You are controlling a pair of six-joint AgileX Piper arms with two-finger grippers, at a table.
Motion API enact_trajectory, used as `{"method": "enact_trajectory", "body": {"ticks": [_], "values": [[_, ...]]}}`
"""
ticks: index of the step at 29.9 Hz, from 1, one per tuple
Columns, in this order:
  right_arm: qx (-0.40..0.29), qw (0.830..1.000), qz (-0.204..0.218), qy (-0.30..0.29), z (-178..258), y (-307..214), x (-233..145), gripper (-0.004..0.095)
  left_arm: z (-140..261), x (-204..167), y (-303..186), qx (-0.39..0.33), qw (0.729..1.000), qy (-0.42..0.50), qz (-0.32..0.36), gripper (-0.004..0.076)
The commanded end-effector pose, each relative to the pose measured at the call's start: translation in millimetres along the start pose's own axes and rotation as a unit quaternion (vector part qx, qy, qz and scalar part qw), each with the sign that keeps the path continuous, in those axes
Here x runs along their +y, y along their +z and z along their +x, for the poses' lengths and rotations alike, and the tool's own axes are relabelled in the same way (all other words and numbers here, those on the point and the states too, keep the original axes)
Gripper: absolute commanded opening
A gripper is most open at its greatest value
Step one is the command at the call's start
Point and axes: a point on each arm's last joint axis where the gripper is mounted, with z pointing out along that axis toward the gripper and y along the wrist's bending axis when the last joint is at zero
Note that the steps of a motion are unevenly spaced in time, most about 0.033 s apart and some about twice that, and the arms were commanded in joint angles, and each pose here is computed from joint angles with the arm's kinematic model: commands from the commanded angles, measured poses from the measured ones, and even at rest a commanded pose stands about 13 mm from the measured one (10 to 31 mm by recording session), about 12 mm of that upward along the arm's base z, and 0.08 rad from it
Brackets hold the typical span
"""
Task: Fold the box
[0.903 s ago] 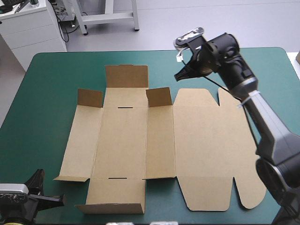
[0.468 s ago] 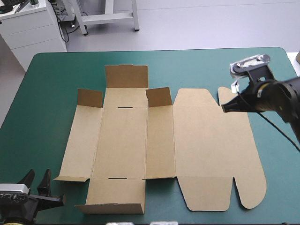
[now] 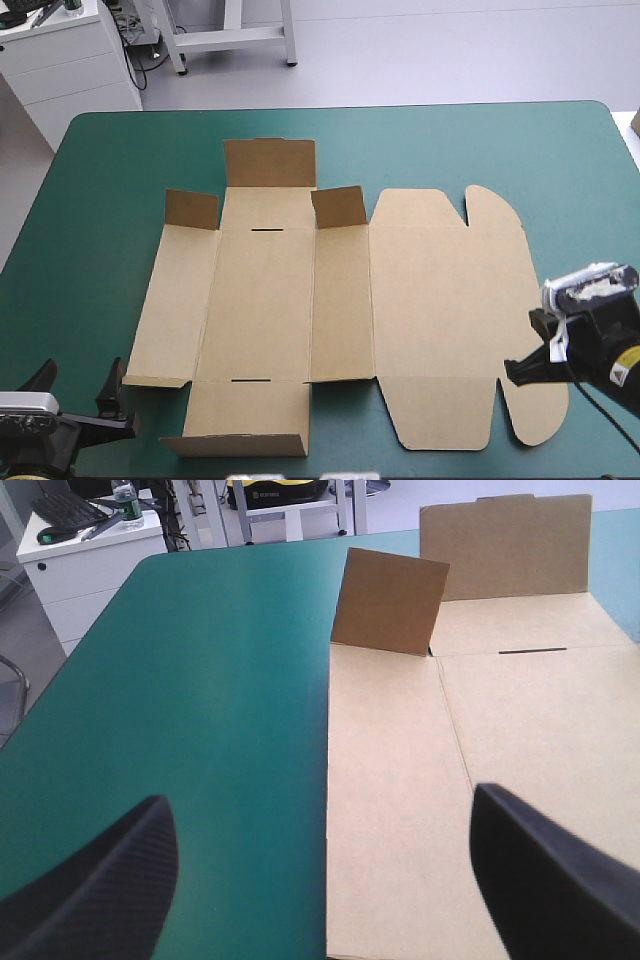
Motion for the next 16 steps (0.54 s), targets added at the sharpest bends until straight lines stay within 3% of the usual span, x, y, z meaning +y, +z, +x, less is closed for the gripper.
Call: {"method": "enact_trajectory", "body": {"ticks": [1, 10, 16], "values": [[-0.047, 0.999, 0.004, -0.003, 12.8, -5.6, 0.9, -0.0023, -25.4, 0.3, -10.2, -0.046, 0.999, -0.005, 0.002, 0.0568], [-0.052, 0.999, 0.003, -0.001, 44.7, -6.4, 3.3, -0.0023, -86.6, 5.4, 18.4, 0.044, 0.999, 0.010, -0.003, 0.0568], [-0.034, 0.999, -0.020, 0.011, 51.8, 1.1, 7.6, -0.0023, -97.4, 10.6, 75.5, 0.174, 0.985, 0.016, -0.010, 0.0568]]}}
